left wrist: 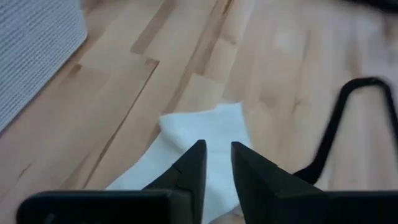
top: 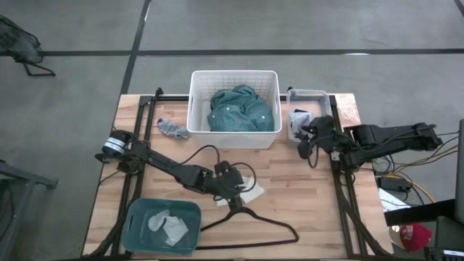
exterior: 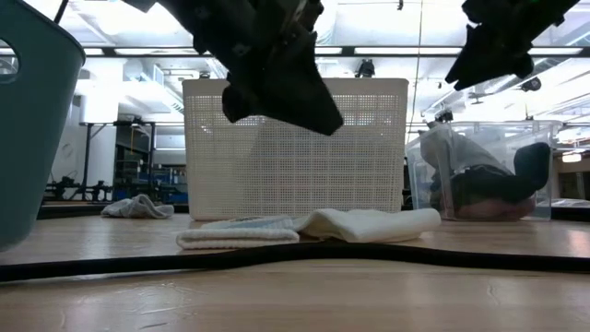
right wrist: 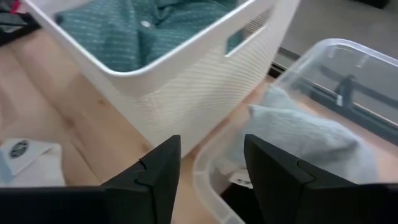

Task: Pick & Place Cloths
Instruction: Put the white sock into the dark blue bin

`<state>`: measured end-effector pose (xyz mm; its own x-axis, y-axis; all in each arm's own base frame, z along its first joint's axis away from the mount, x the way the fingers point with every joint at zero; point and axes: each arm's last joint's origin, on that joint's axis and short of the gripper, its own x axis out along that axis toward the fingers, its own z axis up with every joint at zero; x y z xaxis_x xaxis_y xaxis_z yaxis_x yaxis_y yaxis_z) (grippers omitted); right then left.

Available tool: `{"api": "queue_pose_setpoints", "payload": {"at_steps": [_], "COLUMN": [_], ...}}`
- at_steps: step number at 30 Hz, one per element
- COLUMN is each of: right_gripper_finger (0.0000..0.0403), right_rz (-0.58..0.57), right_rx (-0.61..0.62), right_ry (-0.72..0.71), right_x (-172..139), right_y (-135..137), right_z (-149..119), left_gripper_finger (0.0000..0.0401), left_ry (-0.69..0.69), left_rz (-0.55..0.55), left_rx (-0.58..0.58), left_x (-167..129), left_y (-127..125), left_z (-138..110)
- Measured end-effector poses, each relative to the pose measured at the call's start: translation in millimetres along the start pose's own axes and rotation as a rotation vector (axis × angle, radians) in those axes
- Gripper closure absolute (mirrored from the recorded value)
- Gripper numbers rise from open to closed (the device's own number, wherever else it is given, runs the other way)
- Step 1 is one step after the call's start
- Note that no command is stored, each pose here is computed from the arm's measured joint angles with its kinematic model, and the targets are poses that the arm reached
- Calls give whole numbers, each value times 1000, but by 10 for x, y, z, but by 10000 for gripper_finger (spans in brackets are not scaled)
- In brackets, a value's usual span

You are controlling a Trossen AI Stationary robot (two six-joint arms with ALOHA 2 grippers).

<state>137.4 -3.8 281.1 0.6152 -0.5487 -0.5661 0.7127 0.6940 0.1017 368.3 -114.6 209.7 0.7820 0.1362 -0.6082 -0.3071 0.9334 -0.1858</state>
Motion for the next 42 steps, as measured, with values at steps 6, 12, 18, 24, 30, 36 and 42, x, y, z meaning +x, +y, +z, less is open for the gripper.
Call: {"api": "queue_pose_setpoints", "payload": {"at_steps": [6, 12, 18, 24, 30, 36, 42], "right_gripper_finger": [248, 268, 289, 313, 337, 357, 371], "right_rz": [42, 50, 48, 46, 47, 46, 45], "right_rx": [-8, -9, -13, -21, -22, -22, -28], "right_ry": [-10, -16, -13, -8, -7, -6, -4], "right_x": [-9, 17, 50, 65, 65, 69, 80], "right_y": [52, 66, 75, 85, 85, 85, 84], "right_z": [-31, -61, -92, -101, -105, -110, -124], "left_gripper_finger": [240, 185, 183, 183, 187, 272, 381], "left_ry": [-37, -17, 10, 53, 86, 100, 122], "left_rz": [-53, 11, 42, 42, 55, 44, 25], "left_rx": [38, 95, 113, 64, 54, -9, -16], "left_x": [26, 160, 351, 498, 588, 615, 609], "left_y": [-8, 36, 6, 15, 44, 72, 105], "left_z": [-94, -244, -342, -429, -524, -514, -479]}}
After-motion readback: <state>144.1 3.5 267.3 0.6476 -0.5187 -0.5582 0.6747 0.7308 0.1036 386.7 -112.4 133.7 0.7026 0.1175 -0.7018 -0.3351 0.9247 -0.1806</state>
